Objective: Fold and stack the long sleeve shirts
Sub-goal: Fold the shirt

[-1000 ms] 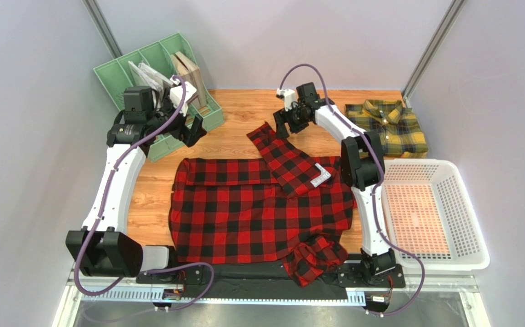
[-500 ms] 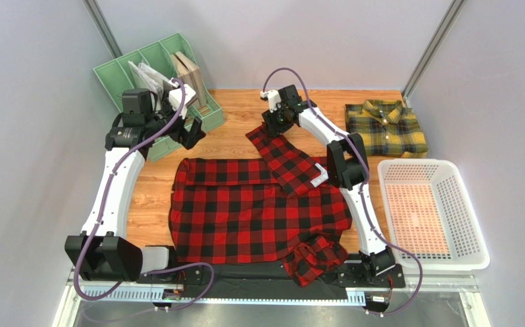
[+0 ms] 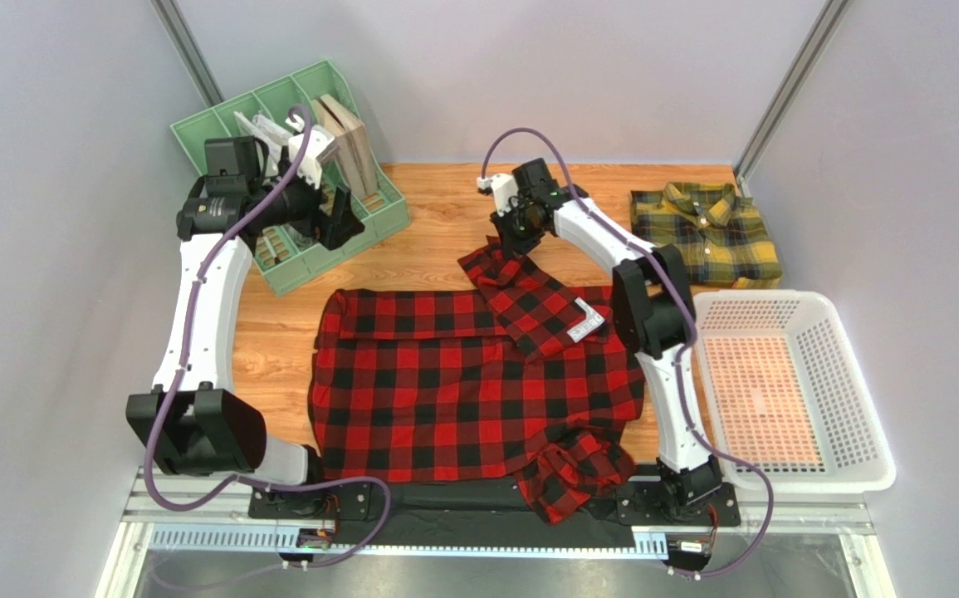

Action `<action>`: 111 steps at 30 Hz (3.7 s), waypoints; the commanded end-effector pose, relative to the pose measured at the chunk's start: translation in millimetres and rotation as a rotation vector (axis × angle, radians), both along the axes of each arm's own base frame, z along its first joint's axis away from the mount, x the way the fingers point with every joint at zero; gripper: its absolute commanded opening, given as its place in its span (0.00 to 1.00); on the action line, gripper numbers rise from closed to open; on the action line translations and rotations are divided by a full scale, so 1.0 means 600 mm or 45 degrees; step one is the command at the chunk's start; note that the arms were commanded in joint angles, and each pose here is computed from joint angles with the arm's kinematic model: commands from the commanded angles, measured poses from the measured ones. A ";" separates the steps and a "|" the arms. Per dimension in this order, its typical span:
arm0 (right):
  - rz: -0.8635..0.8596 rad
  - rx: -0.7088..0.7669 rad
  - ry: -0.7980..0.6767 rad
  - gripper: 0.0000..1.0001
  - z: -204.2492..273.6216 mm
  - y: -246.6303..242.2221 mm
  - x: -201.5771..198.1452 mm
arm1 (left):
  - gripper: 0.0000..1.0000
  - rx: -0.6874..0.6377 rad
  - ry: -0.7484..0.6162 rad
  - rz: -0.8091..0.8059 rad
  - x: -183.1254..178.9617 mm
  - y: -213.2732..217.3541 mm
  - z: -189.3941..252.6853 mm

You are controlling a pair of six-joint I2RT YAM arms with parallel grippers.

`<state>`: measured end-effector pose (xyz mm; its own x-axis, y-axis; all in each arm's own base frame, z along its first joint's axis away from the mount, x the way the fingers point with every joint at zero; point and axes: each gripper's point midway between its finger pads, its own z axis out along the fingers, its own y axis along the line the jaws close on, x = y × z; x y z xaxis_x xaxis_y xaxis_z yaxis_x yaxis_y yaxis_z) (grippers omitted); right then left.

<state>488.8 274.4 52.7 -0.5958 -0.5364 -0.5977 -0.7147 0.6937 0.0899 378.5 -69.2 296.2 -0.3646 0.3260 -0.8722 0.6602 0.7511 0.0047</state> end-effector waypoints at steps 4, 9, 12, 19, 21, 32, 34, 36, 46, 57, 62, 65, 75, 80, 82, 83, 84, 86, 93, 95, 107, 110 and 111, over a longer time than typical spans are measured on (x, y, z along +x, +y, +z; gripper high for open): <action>0.146 0.332 -0.385 0.00 0.312 0.021 -0.071 | 0.99 -0.263 -0.191 -0.299 -0.072 -0.092 0.061; 0.315 0.373 -0.406 0.00 0.330 0.016 -0.163 | 0.99 -0.282 -0.188 -0.467 -0.105 -0.153 0.036; 0.439 0.370 -0.482 0.00 0.344 0.006 -0.222 | 0.99 -0.255 -0.270 -0.589 -0.128 -0.186 0.021; 0.612 0.346 -0.609 0.00 0.343 -0.017 -0.340 | 0.99 -0.174 -0.347 -0.805 -0.185 -0.256 -0.053; 0.613 0.344 -0.641 0.00 0.348 -0.025 -0.358 | 0.99 -0.193 -0.315 -0.824 -0.197 -0.276 -0.067; 0.718 0.311 -0.751 0.00 0.330 -0.041 -0.433 | 0.99 -0.277 -0.302 -1.045 -0.255 -0.364 -0.098; 0.728 0.317 -0.769 0.00 0.333 -0.042 -0.437 | 0.99 -0.245 -0.288 -1.078 -0.266 -0.376 -0.114; 0.755 0.306 -0.786 0.00 0.331 -0.041 -0.443 | 0.99 -0.200 -0.318 -1.048 -0.257 -0.392 -0.125; 0.812 0.338 -0.868 0.00 0.337 -0.048 -0.480 | 0.84 -0.217 -0.277 -1.095 -0.265 -0.420 -0.110; 0.774 0.361 -0.922 0.00 0.354 -0.060 -0.494 | 0.00 -0.176 -0.160 -1.407 -0.433 -0.435 -0.113; 0.731 0.345 -0.909 0.37 0.356 -0.086 -0.514 | 0.00 -0.160 -0.039 -1.281 -0.444 -0.412 -0.095; 0.671 0.267 -0.910 0.75 0.352 -0.119 -0.520 | 0.00 -0.129 -0.008 -1.366 -0.485 -0.394 -0.088; 0.338 0.095 -0.716 0.91 0.315 -0.197 -0.435 | 0.00 0.118 0.335 -1.503 -0.531 -0.440 -0.158; 0.136 0.216 -0.475 0.86 0.314 -0.226 -0.341 | 0.00 0.194 0.408 -1.479 -0.507 -0.472 -0.168; 0.083 0.226 -0.326 0.80 0.280 -0.227 -0.311 | 0.00 0.131 0.372 -1.525 -0.510 -0.488 -0.139; 0.062 0.254 -0.307 0.76 0.291 -0.227 -0.298 | 0.00 0.092 0.332 -1.541 -0.509 -0.498 -0.113; 0.045 0.264 -0.269 0.70 0.283 -0.225 -0.289 | 0.00 0.041 0.326 -1.578 -0.517 -0.504 -0.093; 0.015 0.314 -0.181 0.67 0.271 -0.217 -0.268 | 0.00 -0.040 0.267 -1.634 -0.530 -0.512 -0.043; -0.028 0.494 0.106 0.53 0.232 -0.170 -0.241 | 0.00 0.019 0.272 -1.672 -0.557 -0.517 -0.037; -0.032 0.517 0.173 0.49 0.216 -0.159 -0.243 | 0.00 0.035 0.271 -1.629 -0.542 -0.515 -0.041; -0.124 0.350 0.201 0.64 0.183 -0.207 -0.229 | 0.00 -0.184 0.619 -0.764 -0.259 -0.386 -0.147; -0.136 0.272 0.206 0.66 0.168 -0.227 -0.234 | 0.00 -0.202 0.692 -0.560 -0.206 -0.324 -0.205; -0.134 0.252 0.208 0.66 0.164 -0.230 -0.237 | 0.00 -0.198 0.699 -0.520 -0.196 -0.308 -0.218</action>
<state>344.8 152.0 148.2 -0.7571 -0.3042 -0.5781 -0.5935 0.6901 0.4141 236.9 -279.9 182.7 -0.5523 0.4978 -0.6687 0.8332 0.3021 -0.4632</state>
